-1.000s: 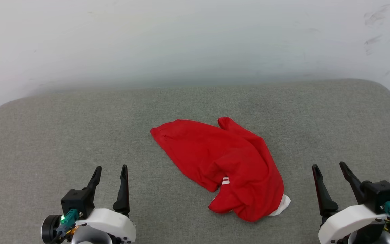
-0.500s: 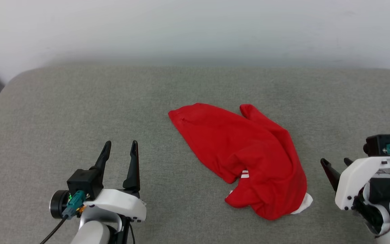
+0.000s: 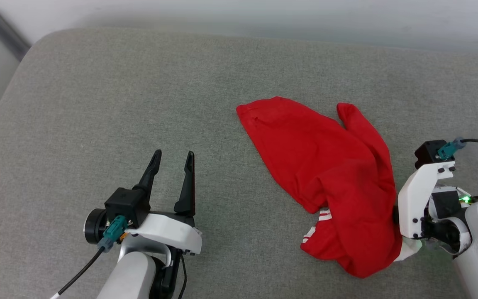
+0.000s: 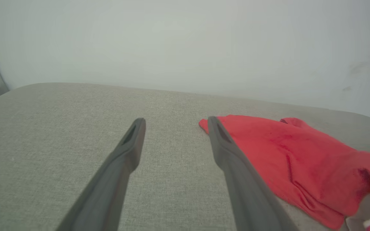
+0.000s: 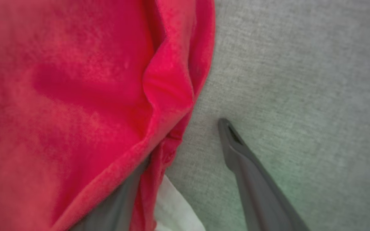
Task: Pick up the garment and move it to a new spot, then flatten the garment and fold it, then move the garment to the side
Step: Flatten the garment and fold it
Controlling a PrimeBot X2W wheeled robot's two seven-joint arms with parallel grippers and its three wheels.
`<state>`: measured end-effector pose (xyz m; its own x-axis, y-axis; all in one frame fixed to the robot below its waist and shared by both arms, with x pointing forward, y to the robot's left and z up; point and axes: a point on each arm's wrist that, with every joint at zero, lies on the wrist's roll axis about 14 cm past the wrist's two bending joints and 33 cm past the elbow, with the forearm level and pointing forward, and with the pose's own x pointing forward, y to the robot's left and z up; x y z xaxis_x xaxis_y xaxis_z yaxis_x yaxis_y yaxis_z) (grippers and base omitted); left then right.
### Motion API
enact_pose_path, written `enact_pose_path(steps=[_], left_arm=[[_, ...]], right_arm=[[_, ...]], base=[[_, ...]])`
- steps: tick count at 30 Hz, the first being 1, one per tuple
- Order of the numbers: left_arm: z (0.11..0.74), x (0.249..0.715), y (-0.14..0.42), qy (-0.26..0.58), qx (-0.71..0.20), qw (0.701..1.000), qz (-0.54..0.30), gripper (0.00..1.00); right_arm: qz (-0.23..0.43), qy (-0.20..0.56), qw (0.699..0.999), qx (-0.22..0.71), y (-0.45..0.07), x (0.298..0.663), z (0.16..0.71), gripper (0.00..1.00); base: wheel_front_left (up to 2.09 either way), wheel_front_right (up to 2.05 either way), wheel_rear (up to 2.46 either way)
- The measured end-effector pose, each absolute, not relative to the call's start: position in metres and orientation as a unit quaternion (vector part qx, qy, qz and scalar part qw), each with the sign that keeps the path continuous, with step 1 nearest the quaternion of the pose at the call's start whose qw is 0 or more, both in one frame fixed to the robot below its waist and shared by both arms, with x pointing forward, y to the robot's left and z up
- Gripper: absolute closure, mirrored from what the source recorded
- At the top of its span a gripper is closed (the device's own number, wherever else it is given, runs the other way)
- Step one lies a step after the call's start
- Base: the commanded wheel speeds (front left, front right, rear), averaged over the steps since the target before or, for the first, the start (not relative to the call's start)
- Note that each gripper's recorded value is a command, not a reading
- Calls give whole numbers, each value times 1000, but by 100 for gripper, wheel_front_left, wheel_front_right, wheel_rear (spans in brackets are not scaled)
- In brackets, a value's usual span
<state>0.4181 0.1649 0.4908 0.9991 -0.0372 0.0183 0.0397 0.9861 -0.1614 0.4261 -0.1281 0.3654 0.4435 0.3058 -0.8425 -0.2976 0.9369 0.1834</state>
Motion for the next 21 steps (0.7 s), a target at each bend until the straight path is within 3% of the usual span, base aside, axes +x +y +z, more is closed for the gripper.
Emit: enact_pose_path(steps=[1,2,3,6,10,11,14,18,21], left_arm=[[489,418,166,-6,-81,996,-19,0],[488,418,167,-4,-81,997,-17,0],[487,418,167,-4,-81,997,-17,0],[491,420,166,-9,-82,996,-17,0],[491,420,165,-10,-80,996,-21,0],[490,420,161,-9,-80,996,-28,0],[491,422,157,-9,-81,996,-34,0],[489,423,148,-7,-82,996,-47,0],[488,424,144,-4,-83,995,-52,0]], right_arm=[[181,503,845,8,-125,426,363,36],[184,508,841,5,-124,426,361,89],[187,509,840,5,-123,427,361,100],[199,488,849,9,-114,433,368,100],[220,411,885,19,-99,452,399,100],[196,329,923,21,-117,483,440,100],[141,285,948,30,-154,497,458,100],[53,263,961,65,-209,497,461,100],[-17,288,952,103,-249,471,431,100]], base=[[0,0,0],[0,0,0],[0,0,0],[0,0,0],[0,0,0],[0,0,0],[0,0,0],[0,0,0],[0,0,0]])
